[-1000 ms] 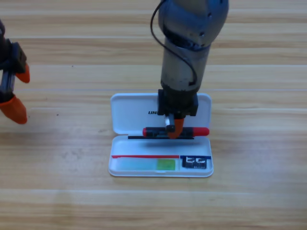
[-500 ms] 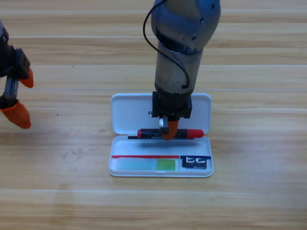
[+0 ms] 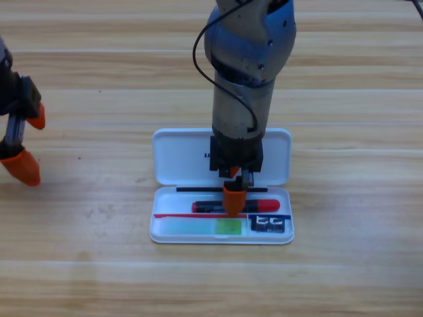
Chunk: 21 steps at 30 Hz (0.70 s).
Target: Clean up eraser and pencils
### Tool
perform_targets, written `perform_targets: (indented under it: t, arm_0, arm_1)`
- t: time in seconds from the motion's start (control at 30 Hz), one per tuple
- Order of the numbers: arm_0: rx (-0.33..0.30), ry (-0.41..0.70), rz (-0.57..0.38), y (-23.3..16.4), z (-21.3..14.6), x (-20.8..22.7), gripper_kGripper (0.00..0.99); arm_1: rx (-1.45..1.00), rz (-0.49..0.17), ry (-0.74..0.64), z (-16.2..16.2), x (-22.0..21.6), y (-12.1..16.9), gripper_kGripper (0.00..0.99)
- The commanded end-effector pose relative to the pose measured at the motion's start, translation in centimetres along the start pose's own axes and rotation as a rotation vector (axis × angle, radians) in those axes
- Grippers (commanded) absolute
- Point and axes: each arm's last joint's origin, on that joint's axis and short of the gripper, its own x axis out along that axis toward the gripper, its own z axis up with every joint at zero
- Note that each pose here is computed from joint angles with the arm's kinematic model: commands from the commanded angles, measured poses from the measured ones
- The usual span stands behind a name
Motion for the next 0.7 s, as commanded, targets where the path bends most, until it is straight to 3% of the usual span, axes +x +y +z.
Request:
perform_targets:
  t: [0.03,0.2,0.3,0.37,0.5,0.63,0.67,0.7]
  arm_0:
    - [-0.013,0.007,-0.023,0.6,-0.2,1.4,0.99]
    - [-0.02,-0.049,0.014,2.1,0.8,0.9,0.965]
    - [-0.036,-0.071,0.021,4.0,1.7,1.2,0.894]
    - [-0.051,-0.089,0.017,5.3,2.0,1.5,0.845]
    - [-0.056,-0.107,0.005,7.6,2.9,2.7,0.541]
    - [-0.041,-0.139,-0.002,9.2,3.9,3.5,0.06]
    - [-0.039,-0.144,-0.003,9.6,4.1,3.7,0.0]
    - [-0.039,-0.15,-0.006,9.9,4.4,4.0,0.0]
  arm_1:
    - [-0.015,0.036,0.045,0.8,2.0,1.0,0.713]
    - [-0.012,0.032,0.036,0.5,1.0,1.3,0.713]
    - [-0.007,0.044,-0.008,-0.6,-2.4,2.5,0.847]
    - [-0.014,0.063,-0.073,-1.8,-6.3,4.4,0.882]
    - [0.003,0.077,-0.259,-5.6,-14.1,8.5,0.953]
    - [0.04,0.014,-0.457,-10.1,-18.2,12.1,0.976]
    - [0.049,-0.004,-0.498,-11.2,-18.7,12.9,0.977]
    - [0.051,-0.01,-0.535,-12.1,-19.0,13.6,0.982]
